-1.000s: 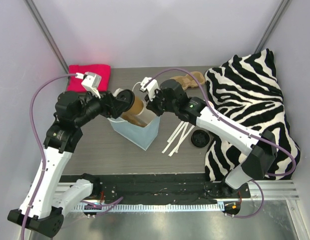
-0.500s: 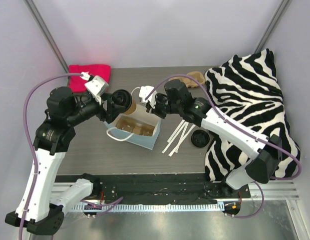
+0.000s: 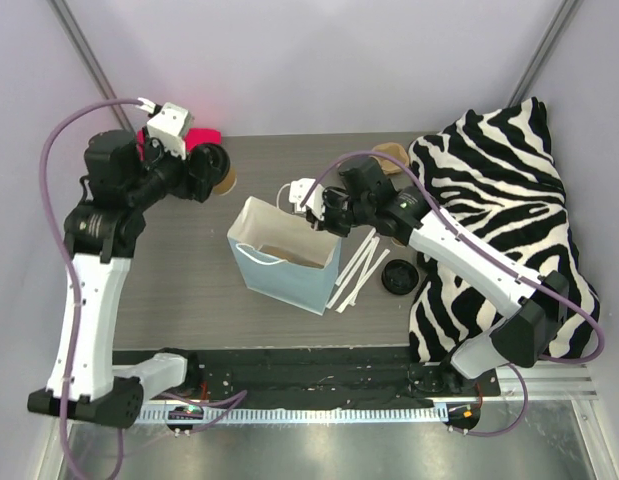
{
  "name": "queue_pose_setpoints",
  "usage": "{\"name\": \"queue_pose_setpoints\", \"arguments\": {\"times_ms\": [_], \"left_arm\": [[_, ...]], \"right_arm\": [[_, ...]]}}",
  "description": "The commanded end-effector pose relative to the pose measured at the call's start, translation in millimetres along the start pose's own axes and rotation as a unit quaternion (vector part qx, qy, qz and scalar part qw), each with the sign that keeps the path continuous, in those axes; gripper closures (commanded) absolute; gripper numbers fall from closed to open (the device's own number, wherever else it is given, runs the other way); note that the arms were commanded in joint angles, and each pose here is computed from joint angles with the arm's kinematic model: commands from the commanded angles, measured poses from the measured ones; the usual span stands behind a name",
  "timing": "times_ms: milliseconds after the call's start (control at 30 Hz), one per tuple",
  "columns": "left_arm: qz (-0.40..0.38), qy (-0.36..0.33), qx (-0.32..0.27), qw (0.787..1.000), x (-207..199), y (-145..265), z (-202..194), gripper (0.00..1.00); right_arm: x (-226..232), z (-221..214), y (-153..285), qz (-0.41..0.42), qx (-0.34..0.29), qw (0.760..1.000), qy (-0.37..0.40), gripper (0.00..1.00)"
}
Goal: Pack the takeout coffee
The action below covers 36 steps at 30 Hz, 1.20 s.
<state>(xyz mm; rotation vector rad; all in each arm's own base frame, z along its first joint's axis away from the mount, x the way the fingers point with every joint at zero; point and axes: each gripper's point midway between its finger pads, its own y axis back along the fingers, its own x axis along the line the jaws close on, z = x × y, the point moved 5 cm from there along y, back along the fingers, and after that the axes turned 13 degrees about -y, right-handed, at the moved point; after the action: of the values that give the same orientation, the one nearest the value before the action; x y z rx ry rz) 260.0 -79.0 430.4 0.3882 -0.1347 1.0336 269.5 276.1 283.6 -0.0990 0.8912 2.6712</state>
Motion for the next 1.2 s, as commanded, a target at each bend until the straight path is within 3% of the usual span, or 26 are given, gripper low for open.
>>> {"name": "queue_pose_setpoints", "arguments": {"times_ms": [0,400,733,900,1167], "left_arm": [[0.011,0.056,0.117,0.991,19,-29,-62,0.90],[-0.009,0.011,0.171,0.985,9,-65,-187,0.84],[-0.024,-0.008,0.175,0.984,-10,-70,-240,0.79],[-0.042,-0.012,0.205,0.978,-17,-64,-255,0.69],[-0.064,-0.008,0.263,0.963,-20,-40,-268,0.41]], "right_arm": [[-1,16,23,-0.003,-0.019,0.999,0.027,0.99],[-4,22,18,-0.006,-0.023,1.000,0.011,0.99],[-4,20,21,-0.012,-0.022,1.000,0.007,0.99],[-4,20,22,-0.010,-0.019,1.000,0.017,0.99],[-5,19,22,-0.011,-0.017,1.000,0.020,0.99]]}}
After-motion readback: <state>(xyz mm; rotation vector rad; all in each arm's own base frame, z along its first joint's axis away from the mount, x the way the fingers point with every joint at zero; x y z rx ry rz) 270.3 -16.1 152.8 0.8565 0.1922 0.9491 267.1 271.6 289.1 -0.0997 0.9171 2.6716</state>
